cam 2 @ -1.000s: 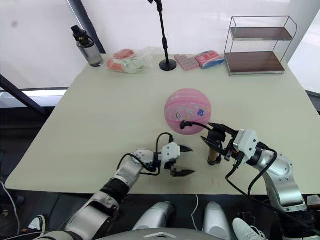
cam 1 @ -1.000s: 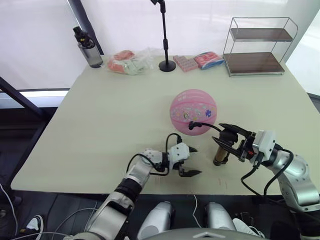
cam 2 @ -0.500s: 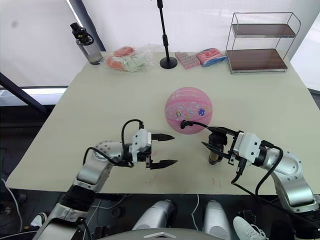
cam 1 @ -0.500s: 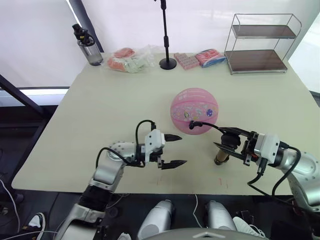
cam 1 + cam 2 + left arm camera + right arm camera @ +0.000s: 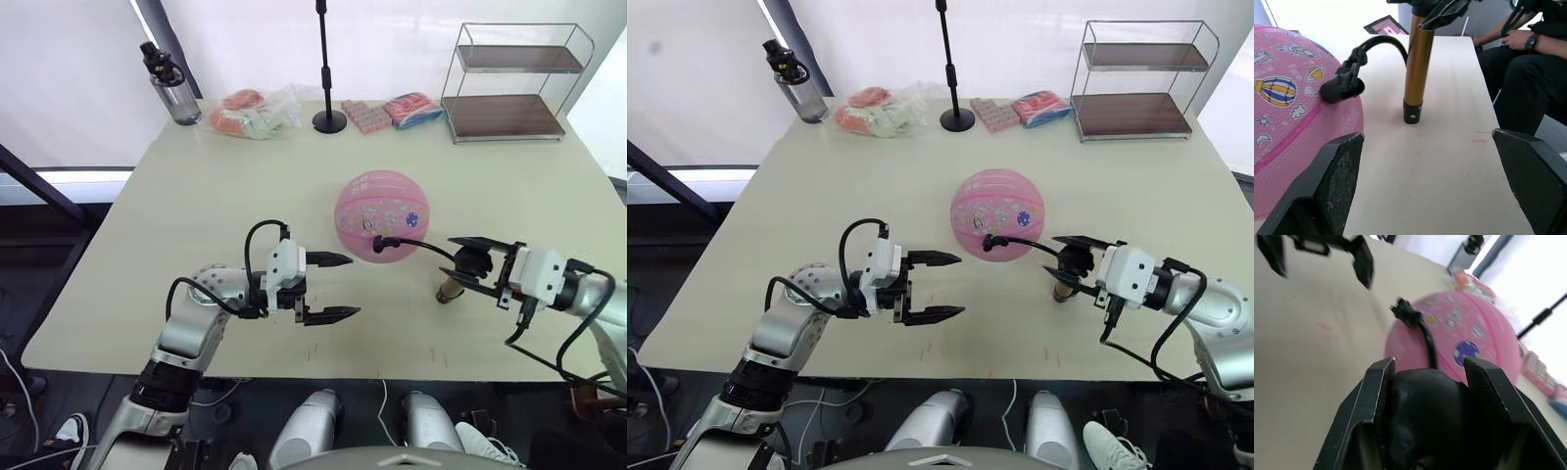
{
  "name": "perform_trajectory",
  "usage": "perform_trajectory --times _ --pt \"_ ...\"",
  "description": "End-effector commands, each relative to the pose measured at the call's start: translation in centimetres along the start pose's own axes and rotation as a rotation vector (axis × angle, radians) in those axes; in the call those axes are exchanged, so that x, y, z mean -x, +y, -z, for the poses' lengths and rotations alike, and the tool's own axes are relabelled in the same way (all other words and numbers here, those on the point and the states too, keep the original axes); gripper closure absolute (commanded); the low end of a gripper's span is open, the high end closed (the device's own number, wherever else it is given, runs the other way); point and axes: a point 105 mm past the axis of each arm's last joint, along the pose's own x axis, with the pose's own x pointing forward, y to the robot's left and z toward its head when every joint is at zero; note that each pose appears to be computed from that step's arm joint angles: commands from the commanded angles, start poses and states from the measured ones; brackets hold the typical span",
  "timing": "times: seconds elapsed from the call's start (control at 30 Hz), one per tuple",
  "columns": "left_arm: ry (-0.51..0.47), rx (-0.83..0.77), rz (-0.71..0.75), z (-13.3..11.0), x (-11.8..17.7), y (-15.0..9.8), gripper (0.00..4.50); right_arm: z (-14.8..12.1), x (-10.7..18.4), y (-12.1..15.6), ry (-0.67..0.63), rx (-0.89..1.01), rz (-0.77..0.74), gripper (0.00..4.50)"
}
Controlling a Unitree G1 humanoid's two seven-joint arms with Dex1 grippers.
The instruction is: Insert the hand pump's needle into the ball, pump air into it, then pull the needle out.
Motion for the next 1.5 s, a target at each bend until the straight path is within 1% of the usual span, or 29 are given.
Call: perform_trajectory --times 0.03,0.3,0.4,0.5,0.6,0.73,0.87,1.0,1.07,1.1,1.17,1.2,1.4,1.5 --pt "-0.042 -0.054 -0.001 -1.9 0.1 0.2 0.05 1.1 1.4 -1.9 0.103 0.098 0.047 2.59" --pt "-0.067 -0.052 0.003 -2.8 0.2 0.1 0.05 2.8 1.8 -2.8 0.209 0.258 0.061 2.59" --pt "-0.067 -0.051 0.003 -2.9 0.3 0.0 0.05 3.1 1.7 -3.0 0.223 0.311 0.077 2.59" --pt "-0.064 -0.048 -0.002 -2.9 0.4 0.2 0.05 3.6 1.5 -2.8 0.237 0.412 0.062 2.59" --pt "-0.065 -0.049 -0.005 -3.1 0.5 0.4 0.05 5.0 1.9 -2.2 0.281 0.531 0.021 2.59" --pt "-0.068 -0.051 -0.010 -3.4 0.5 0.5 0.05 6.1 2.1 -2.0 0.296 0.624 -0.001 2.59" --pt "-0.071 -0.054 -0.011 -3.5 0.3 0.5 0.05 6.9 1.5 -1.3 0.274 0.656 -0.032 2.59" --pt "-0.076 -0.060 -0.016 -3.8 0.2 0.5 0.05 7.9 1.1 0.0 0.258 0.620 -0.044 2.59" --pt "-0.076 -0.061 -0.020 -3.8 0.3 0.5 0.00 8.1 1.1 0.6 0.248 0.615 -0.062 1.73" --pt "-0.076 -0.061 -0.021 -3.9 0.3 0.5 0.00 8.3 1.1 0.8 0.247 0.606 -0.069 1.46" --pt "-0.075 -0.060 -0.022 -3.9 0.4 0.4 0.00 8.3 1.1 1.1 0.236 0.593 -0.078 0.47" --pt "-0.074 -0.060 -0.022 -3.8 0.4 0.3 0.00 8.3 1.1 1.2 0.229 0.588 -0.082 0.18" --pt "-0.073 -0.059 -0.022 -3.8 0.4 0.3 0.00 8.0 1.1 2.0 0.191 0.550 -0.103 0.18" --pt "-0.075 -0.061 -0.022 -3.8 0.4 0.3 0.00 7.7 1.5 2.3 0.174 0.495 -0.087 0.18"
